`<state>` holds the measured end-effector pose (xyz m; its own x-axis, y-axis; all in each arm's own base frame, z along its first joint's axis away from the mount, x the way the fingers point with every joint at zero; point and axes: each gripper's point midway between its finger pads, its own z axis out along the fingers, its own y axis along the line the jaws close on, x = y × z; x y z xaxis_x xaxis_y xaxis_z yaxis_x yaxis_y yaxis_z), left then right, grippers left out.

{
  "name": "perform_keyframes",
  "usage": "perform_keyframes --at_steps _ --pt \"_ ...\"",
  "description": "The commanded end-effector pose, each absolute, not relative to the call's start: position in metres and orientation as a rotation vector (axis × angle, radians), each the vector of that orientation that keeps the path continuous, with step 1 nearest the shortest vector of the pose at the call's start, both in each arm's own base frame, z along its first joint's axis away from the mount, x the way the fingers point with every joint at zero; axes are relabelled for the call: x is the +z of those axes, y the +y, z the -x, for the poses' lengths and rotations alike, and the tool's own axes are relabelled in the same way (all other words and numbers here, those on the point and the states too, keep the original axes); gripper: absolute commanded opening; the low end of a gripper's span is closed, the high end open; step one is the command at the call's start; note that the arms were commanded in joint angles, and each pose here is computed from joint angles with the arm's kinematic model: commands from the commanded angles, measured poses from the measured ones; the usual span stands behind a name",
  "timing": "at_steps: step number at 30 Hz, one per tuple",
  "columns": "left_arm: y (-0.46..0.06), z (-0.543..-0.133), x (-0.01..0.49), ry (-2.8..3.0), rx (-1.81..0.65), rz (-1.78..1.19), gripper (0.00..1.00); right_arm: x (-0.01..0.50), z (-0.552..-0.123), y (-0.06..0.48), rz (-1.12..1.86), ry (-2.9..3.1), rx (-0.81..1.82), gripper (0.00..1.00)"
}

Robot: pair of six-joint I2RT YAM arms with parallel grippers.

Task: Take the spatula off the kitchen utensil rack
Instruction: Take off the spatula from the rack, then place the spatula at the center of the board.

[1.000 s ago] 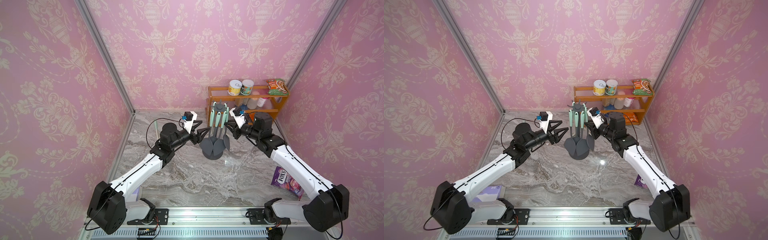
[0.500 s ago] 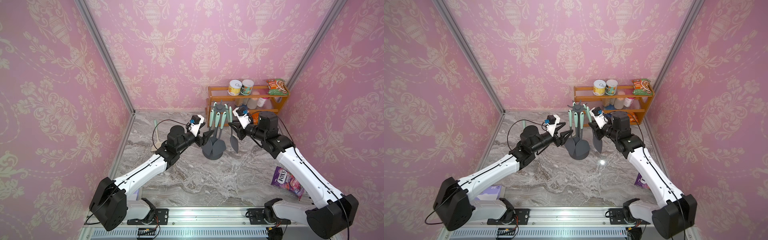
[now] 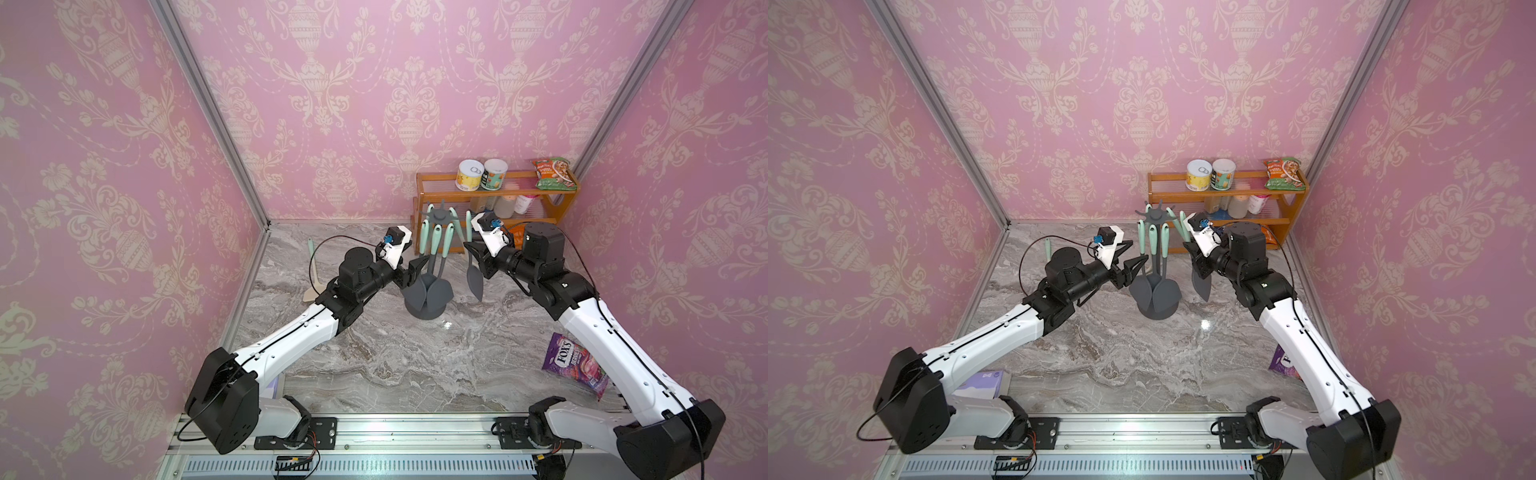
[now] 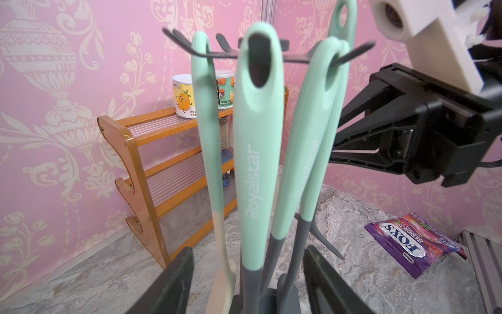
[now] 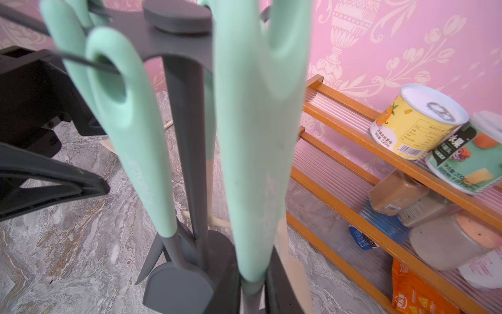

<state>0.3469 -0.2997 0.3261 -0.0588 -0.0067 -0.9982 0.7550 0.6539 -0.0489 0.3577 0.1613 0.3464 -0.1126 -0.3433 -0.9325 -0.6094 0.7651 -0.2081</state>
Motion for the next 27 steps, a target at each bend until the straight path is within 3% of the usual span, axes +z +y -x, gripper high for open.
perform_keyframes --at_steps 1,15,27 --pt "-0.301 -0.351 0.34 1.476 -0.664 -0.642 0.66 0.374 -0.35 0.155 0.732 1.633 0.241 0.02" --pt "-0.29 -0.342 0.348 1.455 -0.647 -0.625 0.67 0.34 -0.336 0.147 0.641 1.693 0.338 0.0" --pt "-0.268 -0.273 0.382 1.35 -0.657 -0.647 0.66 0.403 -0.299 0.133 0.408 1.693 0.441 0.0"
